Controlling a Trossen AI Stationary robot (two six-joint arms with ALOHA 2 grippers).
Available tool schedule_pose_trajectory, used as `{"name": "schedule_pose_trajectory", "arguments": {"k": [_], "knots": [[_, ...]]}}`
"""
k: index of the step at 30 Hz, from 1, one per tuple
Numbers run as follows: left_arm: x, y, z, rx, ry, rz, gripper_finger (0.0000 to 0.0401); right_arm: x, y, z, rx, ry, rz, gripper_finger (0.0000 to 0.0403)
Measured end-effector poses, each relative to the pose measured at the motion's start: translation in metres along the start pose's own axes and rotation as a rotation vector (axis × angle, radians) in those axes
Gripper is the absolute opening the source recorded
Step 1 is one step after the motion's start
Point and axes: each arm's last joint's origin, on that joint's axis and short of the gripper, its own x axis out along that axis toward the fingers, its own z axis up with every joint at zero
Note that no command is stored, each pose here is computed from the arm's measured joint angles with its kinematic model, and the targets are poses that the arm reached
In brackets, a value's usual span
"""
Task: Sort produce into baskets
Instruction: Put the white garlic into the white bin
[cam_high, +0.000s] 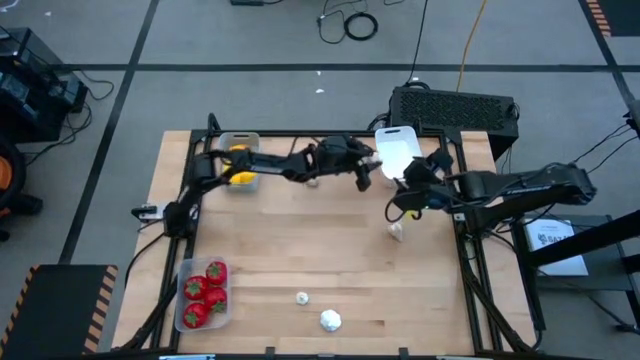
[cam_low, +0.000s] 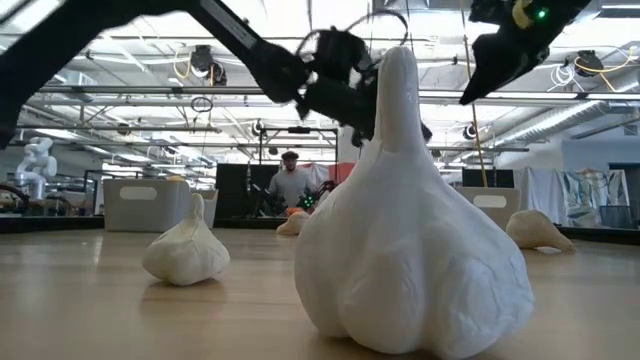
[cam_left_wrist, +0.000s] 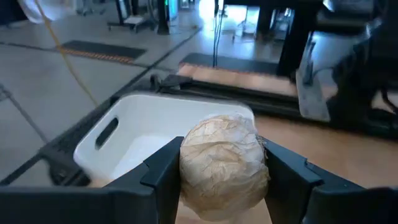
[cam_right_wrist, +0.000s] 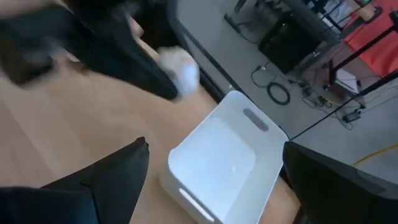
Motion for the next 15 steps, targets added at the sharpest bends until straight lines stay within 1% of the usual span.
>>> {"name": "schedule_pose_trajectory", "arguments": {"k": [4, 7, 8, 12, 15], "knots": [[0.031, 0.010, -0.006, -0.063, -0.014, 0.002, 0.0184, -0.005, -0.007, 0.002, 0.025, -0.040, -0.018, 0.0357], [0.053, 0.012, -0.002, -0.101, -0.065, -0.001, 0.0189, -0.006, -0.009, 0.003, 0.027, -0.057, -0.027, 0.0357], [0.060, 0.013, -0.002, -0.104, -0.081, -0.002, 0.0191, -0.006, -0.009, 0.003, 0.023, -0.060, -0.028, 0.0357], [0.083, 0.015, -0.010, -0.107, -0.057, 0.003, 0.0193, -0.007, -0.009, 0.004, 0.002, -0.066, -0.025, 0.0357], [0.091, 0.016, -0.008, -0.107, -0.056, 0.014, 0.0194, -0.007, -0.009, 0.004, -0.008, -0.066, -0.025, 0.0357]]}}
